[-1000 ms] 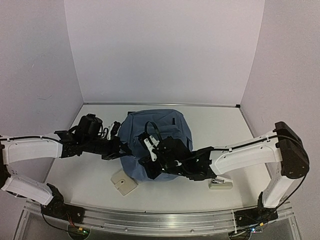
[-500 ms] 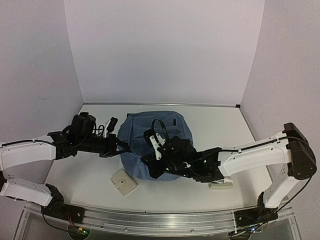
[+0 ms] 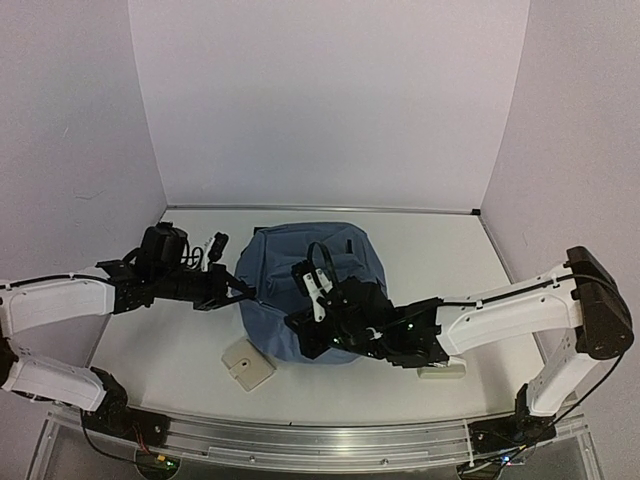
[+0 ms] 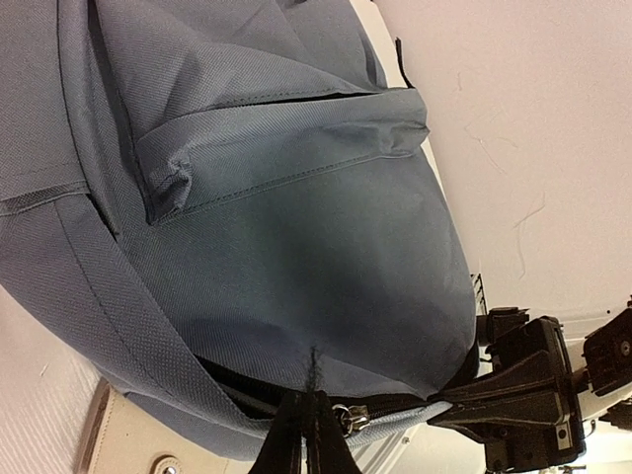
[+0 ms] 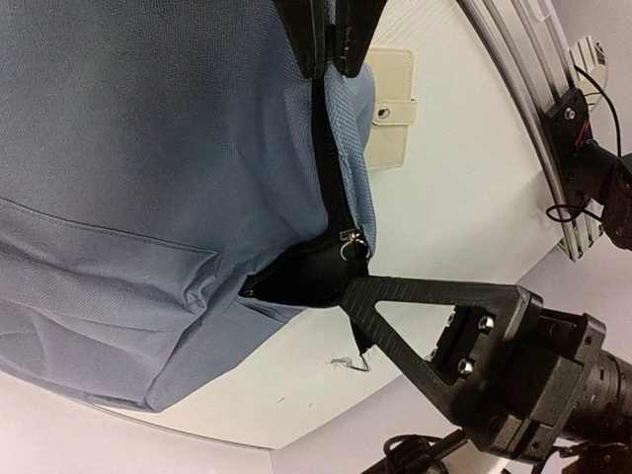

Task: Pack the student bag
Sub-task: Zip the student bag at the center of the board, then adjust the student bag at the center of the board.

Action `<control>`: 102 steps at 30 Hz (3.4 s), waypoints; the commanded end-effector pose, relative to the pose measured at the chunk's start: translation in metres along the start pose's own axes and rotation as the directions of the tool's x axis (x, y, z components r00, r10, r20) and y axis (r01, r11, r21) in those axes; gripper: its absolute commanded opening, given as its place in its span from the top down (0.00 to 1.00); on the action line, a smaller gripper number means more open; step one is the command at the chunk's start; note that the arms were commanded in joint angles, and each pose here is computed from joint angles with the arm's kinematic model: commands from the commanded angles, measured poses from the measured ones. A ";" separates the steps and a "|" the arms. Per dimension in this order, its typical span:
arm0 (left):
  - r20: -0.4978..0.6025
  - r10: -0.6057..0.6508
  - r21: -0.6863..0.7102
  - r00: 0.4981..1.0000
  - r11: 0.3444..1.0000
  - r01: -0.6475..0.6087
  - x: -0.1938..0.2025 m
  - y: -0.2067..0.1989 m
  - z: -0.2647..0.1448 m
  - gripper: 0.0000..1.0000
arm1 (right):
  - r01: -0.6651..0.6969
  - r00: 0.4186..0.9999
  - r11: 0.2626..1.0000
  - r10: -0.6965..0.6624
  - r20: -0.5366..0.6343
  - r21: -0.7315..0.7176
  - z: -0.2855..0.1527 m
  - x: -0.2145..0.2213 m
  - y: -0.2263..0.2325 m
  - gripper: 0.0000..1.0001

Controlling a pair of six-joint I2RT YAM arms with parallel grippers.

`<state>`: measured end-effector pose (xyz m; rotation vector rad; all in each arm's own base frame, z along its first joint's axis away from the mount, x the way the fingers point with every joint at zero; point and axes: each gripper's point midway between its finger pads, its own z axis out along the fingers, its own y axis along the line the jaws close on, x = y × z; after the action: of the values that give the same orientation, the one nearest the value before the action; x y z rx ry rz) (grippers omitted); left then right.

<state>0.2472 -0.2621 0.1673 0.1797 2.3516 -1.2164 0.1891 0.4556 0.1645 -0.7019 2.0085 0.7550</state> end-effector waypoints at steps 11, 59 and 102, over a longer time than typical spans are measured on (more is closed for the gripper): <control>0.344 0.025 -0.411 0.939 0.903 0.127 -0.090 0.120 -0.039 1.00 | 0.053 0.988 0.999 -0.053 -0.145 -0.006 -0.034 0.039 0.002 1.00; 0.327 0.052 -0.281 0.944 0.959 0.044 -0.158 0.110 -0.036 0.45 | 0.042 0.968 0.994 -0.066 -0.243 -0.104 -0.005 0.080 0.041 0.70; 0.005 -0.310 -0.320 0.951 0.900 0.295 0.033 0.065 0.057 0.74 | -0.335 0.916 0.881 0.387 -0.103 0.334 -0.012 0.018 -0.205 0.38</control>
<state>0.2345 -0.2684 0.0603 -0.2569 2.7424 -0.9865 0.3203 0.2933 0.1182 -0.1900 2.3707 0.4723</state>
